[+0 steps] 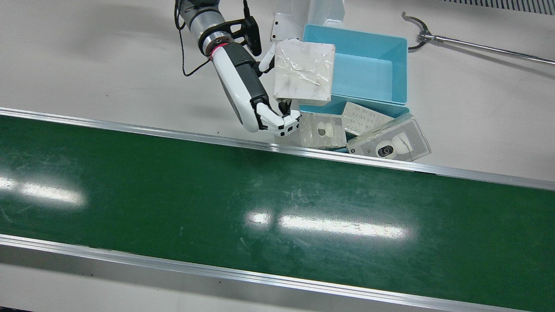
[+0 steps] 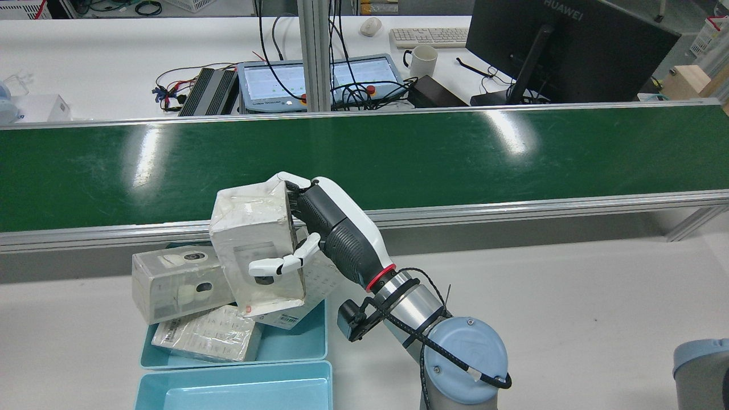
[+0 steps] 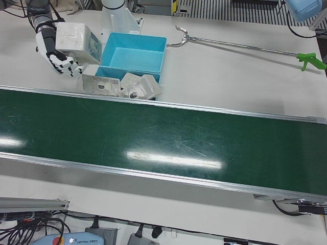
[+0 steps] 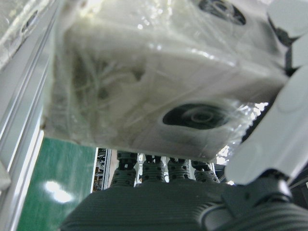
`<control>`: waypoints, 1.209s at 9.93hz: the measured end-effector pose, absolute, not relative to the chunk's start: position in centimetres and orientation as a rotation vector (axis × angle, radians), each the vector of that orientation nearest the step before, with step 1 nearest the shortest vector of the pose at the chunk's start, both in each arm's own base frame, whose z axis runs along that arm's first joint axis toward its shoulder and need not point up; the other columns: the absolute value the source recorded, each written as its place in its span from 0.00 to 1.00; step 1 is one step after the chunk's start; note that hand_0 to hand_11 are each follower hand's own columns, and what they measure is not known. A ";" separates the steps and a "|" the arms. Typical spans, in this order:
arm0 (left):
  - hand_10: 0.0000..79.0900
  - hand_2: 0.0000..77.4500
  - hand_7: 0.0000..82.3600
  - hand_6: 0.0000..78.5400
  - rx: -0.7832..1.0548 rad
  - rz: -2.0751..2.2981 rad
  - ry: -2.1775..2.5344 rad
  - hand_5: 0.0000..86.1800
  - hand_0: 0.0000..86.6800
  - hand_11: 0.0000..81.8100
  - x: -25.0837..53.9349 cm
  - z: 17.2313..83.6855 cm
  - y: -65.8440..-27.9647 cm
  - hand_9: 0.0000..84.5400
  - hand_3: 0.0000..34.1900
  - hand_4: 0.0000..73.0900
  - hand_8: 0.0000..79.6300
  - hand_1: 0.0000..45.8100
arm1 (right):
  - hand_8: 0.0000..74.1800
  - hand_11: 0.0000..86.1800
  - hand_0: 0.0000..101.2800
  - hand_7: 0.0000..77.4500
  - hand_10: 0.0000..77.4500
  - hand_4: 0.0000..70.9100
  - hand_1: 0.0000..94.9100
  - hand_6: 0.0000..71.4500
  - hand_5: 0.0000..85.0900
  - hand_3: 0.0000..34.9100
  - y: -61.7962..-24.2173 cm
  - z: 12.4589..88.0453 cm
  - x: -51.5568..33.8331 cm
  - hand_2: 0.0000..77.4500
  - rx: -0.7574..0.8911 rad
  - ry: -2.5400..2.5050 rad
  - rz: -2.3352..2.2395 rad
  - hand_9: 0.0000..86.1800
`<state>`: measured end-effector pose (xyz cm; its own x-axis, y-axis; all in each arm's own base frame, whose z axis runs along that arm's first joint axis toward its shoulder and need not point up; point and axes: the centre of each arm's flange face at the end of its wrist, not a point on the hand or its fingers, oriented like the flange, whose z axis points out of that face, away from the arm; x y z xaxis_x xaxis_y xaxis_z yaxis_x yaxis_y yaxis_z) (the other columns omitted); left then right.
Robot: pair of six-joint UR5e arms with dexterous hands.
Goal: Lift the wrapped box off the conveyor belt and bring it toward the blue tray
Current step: 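Carry the box with the right hand over the blue tray, then open the right hand to release the box into the tray, withdraw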
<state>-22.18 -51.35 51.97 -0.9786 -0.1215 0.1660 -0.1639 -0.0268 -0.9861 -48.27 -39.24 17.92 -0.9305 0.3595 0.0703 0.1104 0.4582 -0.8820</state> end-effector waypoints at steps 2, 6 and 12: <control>0.01 0.01 0.01 0.00 0.318 2.207 -2.170 0.01 0.00 0.01 -22.2 52.0 -51.4 0.01 0.00 0.00 0.01 0.00 | 0.45 0.42 0.47 0.85 0.23 0.28 0.01 0.53 0.78 0.00 -37.7 18.1 -50.5 0.44 -0.409 -2.451 1.458 0.39; 0.00 0.01 0.01 0.00 0.318 2.207 -2.170 0.01 0.00 0.01 -22.2 52.0 -51.4 0.01 0.00 0.00 0.01 0.00 | 0.02 0.02 0.45 0.38 0.00 0.12 0.07 0.03 0.04 0.00 -36.6 19.6 -51.6 0.03 -0.425 -2.416 1.445 0.02; 0.00 0.01 0.01 0.00 0.318 2.207 -2.170 0.01 0.00 0.01 -22.2 52.0 -51.4 0.01 0.00 0.00 0.01 0.00 | 0.07 0.01 0.45 0.21 0.00 0.15 0.10 0.08 0.11 0.00 -38.4 23.6 -40.8 0.02 -0.474 -2.495 1.521 0.01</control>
